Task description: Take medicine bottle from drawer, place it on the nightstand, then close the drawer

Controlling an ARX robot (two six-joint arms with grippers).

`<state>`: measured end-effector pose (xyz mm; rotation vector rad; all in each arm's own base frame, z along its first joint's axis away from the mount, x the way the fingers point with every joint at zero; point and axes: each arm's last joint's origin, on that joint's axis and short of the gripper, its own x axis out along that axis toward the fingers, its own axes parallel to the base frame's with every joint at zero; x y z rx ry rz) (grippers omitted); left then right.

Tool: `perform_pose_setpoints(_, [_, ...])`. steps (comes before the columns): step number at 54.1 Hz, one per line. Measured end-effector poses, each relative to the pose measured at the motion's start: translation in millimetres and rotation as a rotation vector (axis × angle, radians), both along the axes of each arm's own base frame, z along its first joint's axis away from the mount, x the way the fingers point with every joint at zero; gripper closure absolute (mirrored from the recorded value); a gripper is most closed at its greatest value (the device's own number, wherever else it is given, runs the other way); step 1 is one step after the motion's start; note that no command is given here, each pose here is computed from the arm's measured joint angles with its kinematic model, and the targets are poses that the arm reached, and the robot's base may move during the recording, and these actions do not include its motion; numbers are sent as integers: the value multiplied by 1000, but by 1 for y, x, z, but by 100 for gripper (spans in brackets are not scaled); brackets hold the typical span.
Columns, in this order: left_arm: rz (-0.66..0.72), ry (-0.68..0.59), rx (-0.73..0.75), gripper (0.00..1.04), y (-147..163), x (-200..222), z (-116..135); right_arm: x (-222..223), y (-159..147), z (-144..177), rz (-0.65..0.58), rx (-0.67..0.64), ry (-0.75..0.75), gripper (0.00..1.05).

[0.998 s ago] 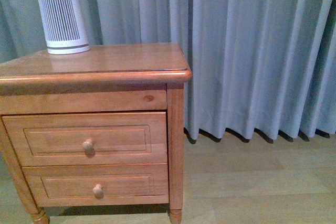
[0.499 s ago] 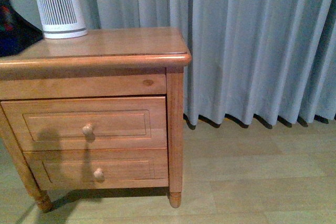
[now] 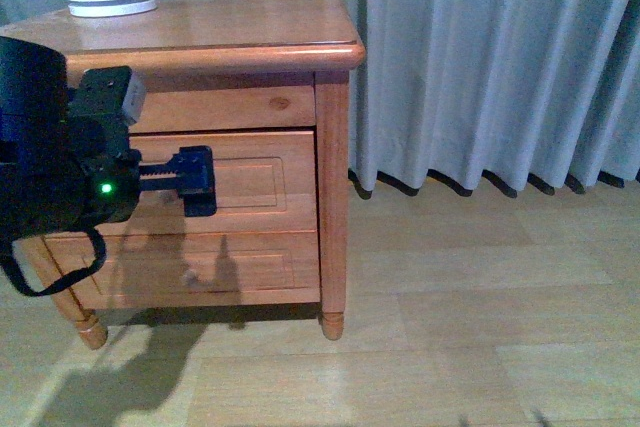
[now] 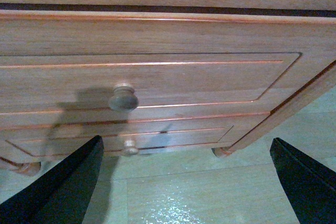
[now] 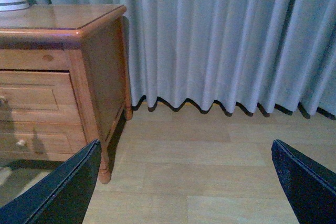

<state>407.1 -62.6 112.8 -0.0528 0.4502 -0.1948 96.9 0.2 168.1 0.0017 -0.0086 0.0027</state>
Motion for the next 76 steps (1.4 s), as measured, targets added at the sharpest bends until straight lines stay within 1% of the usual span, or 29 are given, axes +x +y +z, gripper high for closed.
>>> perform_pose_setpoints(8, [9,-12,6,6,-6,22,-5,0,0,0,0,0,0,7])
perform_pose_setpoints(18, [39,2,17,6,-5,37,-16,0,0,0,0,0,0,7])
perform_pose_setpoints(31, [66,27,6,6,2,41,-31,0,0,0,0,0,0,7])
perform_pose_setpoints(52, [118,26,-13,6,11,52,-40,0,0,0,0,0,0,7])
perform_pose_setpoints(62, [129,9,-29,6,12,60,-39,0,0,0,0,0,0,7])
perform_pose_setpoints(76, [131,26,-33,6,11,63,-49,0,0,0,0,0,0,7])
